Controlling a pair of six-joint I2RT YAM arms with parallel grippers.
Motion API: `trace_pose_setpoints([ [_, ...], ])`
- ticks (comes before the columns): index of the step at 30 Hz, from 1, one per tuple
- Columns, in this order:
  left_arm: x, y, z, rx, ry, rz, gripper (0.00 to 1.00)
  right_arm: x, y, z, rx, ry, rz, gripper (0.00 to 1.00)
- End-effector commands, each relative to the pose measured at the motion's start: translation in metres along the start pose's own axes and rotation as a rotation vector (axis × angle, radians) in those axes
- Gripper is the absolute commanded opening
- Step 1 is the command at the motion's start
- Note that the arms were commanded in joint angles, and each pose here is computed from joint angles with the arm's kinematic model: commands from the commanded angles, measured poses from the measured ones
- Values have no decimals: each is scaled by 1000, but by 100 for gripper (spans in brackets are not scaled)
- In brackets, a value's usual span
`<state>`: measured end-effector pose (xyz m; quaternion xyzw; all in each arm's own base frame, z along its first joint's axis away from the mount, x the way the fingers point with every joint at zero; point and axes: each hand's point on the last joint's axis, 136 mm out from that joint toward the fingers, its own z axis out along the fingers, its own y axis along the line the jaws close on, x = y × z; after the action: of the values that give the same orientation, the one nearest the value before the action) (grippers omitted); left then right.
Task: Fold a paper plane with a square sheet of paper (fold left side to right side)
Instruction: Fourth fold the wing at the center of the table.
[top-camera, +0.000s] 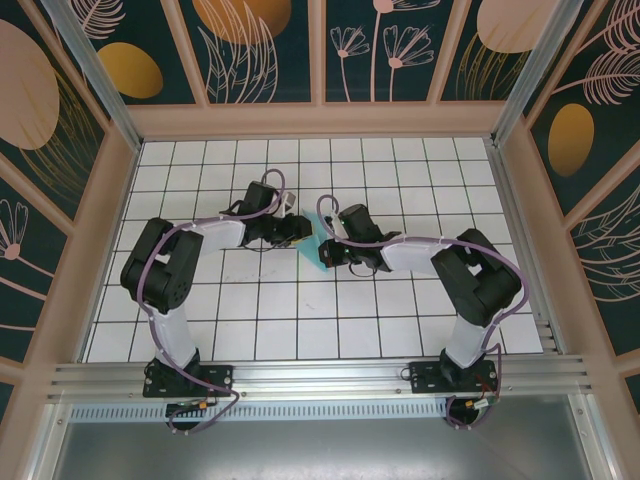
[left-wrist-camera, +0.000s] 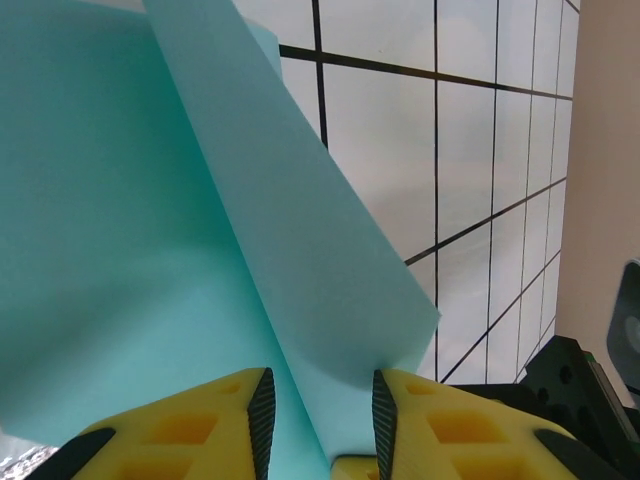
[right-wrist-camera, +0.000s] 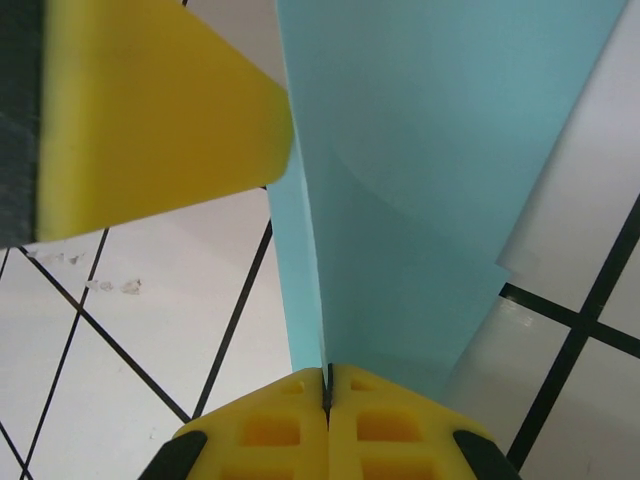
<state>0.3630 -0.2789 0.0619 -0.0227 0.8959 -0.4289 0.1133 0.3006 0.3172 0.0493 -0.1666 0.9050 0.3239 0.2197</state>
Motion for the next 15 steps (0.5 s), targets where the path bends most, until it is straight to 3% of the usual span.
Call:
trace_pose_setpoints([
  [1, -7, -9, 5, 36, -5, 14, 36, 5, -1, 5, -33, 12, 29, 2],
  [15, 2, 10, 26, -8, 37, -8, 40, 14, -11, 13, -34, 39, 57, 2],
])
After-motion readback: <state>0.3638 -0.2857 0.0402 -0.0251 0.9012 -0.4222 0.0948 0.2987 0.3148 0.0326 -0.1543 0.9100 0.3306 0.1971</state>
